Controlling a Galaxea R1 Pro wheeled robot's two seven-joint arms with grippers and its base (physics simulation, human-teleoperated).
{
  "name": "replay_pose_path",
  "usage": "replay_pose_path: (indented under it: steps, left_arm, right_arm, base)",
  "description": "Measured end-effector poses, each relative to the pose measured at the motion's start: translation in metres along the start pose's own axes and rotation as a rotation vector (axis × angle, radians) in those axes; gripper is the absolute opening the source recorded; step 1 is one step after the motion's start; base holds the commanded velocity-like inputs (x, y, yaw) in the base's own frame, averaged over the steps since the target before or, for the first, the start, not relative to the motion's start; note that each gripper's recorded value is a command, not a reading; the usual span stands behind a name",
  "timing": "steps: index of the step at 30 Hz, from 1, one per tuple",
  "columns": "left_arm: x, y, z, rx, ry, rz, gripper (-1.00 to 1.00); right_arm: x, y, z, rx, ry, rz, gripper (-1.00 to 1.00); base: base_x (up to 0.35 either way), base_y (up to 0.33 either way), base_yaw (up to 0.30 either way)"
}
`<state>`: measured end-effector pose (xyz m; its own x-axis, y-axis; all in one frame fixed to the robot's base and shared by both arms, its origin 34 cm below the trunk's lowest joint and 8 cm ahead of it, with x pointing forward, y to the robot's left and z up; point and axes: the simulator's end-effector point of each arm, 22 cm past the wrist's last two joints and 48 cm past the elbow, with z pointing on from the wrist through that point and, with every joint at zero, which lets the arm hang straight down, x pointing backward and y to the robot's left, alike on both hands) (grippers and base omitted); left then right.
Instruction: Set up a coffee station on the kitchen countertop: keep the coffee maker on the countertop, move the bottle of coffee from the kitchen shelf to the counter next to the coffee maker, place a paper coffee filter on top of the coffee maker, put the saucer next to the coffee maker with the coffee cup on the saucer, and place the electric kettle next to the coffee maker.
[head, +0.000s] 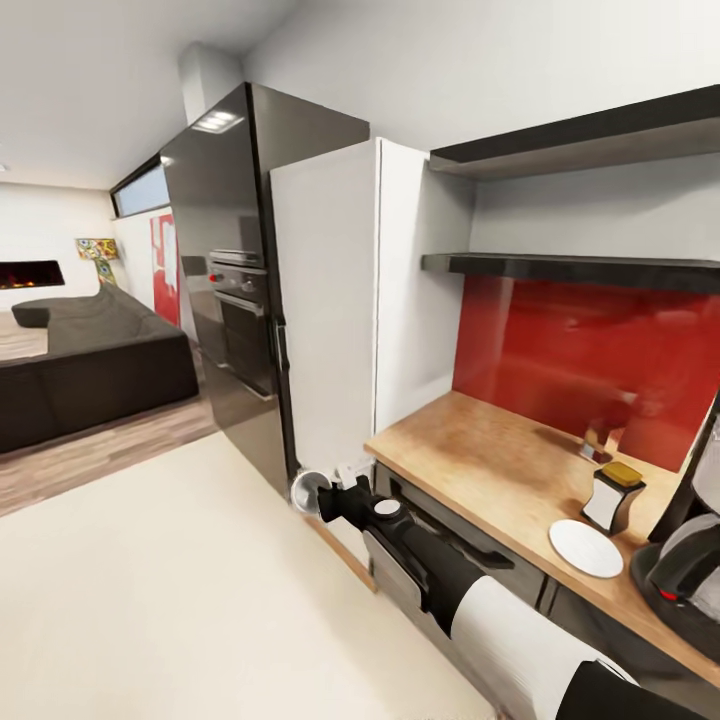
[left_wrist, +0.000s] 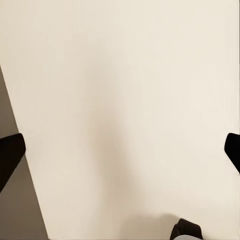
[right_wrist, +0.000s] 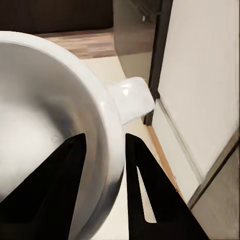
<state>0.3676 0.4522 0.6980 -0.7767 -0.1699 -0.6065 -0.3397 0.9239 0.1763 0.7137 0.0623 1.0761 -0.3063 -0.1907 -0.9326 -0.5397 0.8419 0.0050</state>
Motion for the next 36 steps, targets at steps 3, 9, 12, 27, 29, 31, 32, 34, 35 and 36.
replay_pose_path:
  steps: [3, 9, 12, 27, 29, 31, 32, 34, 35, 36]
  left_arm:
    - [-0.0001, -0.0002, 0.0, 0.0, 0.0, 0.001, 1.0]
    - [0.0, 0.0, -0.0001, 0.0, 0.0, 0.0, 1.0]
    - [-0.0005, -0.0001, 0.0, 0.0, -0.001, 0.0, 1.0]
    - [0.0002, 0.0001, -0.0002, 0.0, 0.0, 0.0, 1.0]
    - [0.0, 0.0, -0.0001, 0.0, 0.0, 0.0, 1.0]
    - [0.0004, 0.0002, -0.0002, 0.0, 0.0, 0.0, 1.0]
    - [0.0003, 0.0001, -0.0002, 0.0, 0.0, 0.0, 1.0]
    - [0.0004, 0.0001, -0.0002, 0.0, 0.0, 0.0, 1.0]
    - [0.0002, 0.0001, -0.0002, 0.0, 0.0, 0.0, 1.0]
    - [0.0, 0.0, -0.0001, 0.0, 0.0, 0.0, 1.0]
  right_arm:
    - [0.0002, 0.0, 0.0, 0.0, 0.0, 0.0, -1.0]
    - [0.0005, 0.0001, -0.0002, 0.0, 0.001, 0.001, -1.0]
    - [0.0009, -0.0001, -0.0002, 0.001, 0.002, 0.001, -1.0]
    - [0.0005, -0.0003, -0.0002, 0.001, 0.001, 0.0, -1.0]
    - [0.0009, -0.0002, -0.0002, 0.001, 0.002, 0.001, -1.0]
    - [0.0009, -0.0002, -0.0001, 0.001, 0.002, 0.001, -1.0]
    - [0.0008, -0.0001, -0.0001, 0.001, 0.001, 0.0, -1.0]
    - [0.0006, -0.0002, -0.0001, 0.001, 0.001, 0.0, -1.0]
    - [0.0007, -0.0002, -0.0001, 0.001, 0.001, 0.0, -1.0]
    - [0.0007, -0.0002, 0.0, 0.001, 0.001, 0.0, -1.0]
  base:
    - [0.0, 0.0, -0.3]
    - [0.021, 0.032, -0.3]
    - [0.118, 0.23, -0.3]
    - [0.193, 0.224, -0.3]
    - [0.127, 0.086, -0.3]
    - [0.102, 0.027, -0.3]
    - [0.094, 0.014, -0.3]
    - [0.089, 0.007, -0.3]
    - [0.076, 0.004, -0.3]
    - [0.066, 0.003, -0.3]
